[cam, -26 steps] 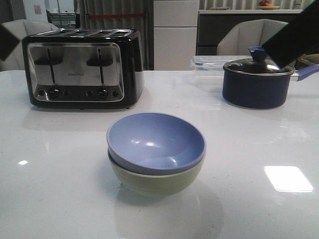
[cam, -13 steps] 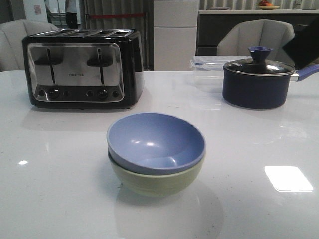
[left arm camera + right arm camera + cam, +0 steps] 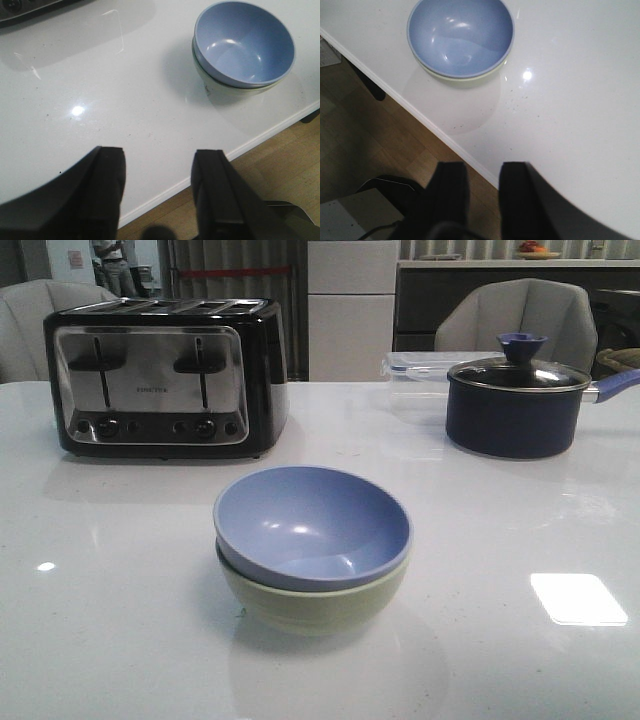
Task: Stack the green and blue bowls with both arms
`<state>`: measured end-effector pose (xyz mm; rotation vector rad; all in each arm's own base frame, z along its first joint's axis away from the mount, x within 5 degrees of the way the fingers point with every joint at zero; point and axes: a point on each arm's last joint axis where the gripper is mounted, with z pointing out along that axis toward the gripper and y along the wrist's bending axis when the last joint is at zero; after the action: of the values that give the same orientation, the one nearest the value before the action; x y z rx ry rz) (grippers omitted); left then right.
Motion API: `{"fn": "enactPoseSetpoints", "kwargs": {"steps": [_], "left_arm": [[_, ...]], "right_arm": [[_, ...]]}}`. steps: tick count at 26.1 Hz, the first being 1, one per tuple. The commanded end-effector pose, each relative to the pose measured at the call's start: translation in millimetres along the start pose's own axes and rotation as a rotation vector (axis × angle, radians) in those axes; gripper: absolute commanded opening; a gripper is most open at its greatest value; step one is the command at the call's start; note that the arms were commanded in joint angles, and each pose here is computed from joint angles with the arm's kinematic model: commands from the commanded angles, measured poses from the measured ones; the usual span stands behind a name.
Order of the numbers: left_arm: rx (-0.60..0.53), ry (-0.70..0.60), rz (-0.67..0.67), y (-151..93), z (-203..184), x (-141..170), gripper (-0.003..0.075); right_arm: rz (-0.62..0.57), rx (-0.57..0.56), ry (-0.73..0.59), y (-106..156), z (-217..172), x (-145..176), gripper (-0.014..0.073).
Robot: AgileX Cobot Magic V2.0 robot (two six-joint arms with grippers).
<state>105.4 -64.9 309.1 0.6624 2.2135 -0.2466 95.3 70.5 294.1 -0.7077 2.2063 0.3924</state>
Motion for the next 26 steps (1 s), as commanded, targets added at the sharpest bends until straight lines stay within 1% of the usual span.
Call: {"fn": "enactPoseSetpoints", "kwargs": {"steps": [1,4,6,7,26], "left_arm": [[0.005,-0.101,-0.004,-0.5,-6.6,-13.4,0.0223],[0.005,-0.107,-0.004,-0.5,-6.7,-14.0,0.0139],[0.005,-0.111,-0.004,-0.5,-6.7,-14.4,0.0097],[0.005,-0.115,-0.004,-0.5,-6.7,-14.6,0.0091],[0.011,-0.121,-0.01,-1.0,-6.8,-15.2,0.0093]], "right_arm": [[0.007,0.013,-0.08,-1.1,-3.8,-9.1,0.0124],[0.007,0.013,-0.076,-1.2,-3.2,-8.1,0.0053],[0.007,0.013,-0.076,-1.2,-3.2,-8.1,0.0056],[0.007,0.013,-0.077,-1.2,-3.2,-8.2,0.0058],[0.007,0.011,-0.06,-1.0,-3.1,-6.7,0.0057]]}}
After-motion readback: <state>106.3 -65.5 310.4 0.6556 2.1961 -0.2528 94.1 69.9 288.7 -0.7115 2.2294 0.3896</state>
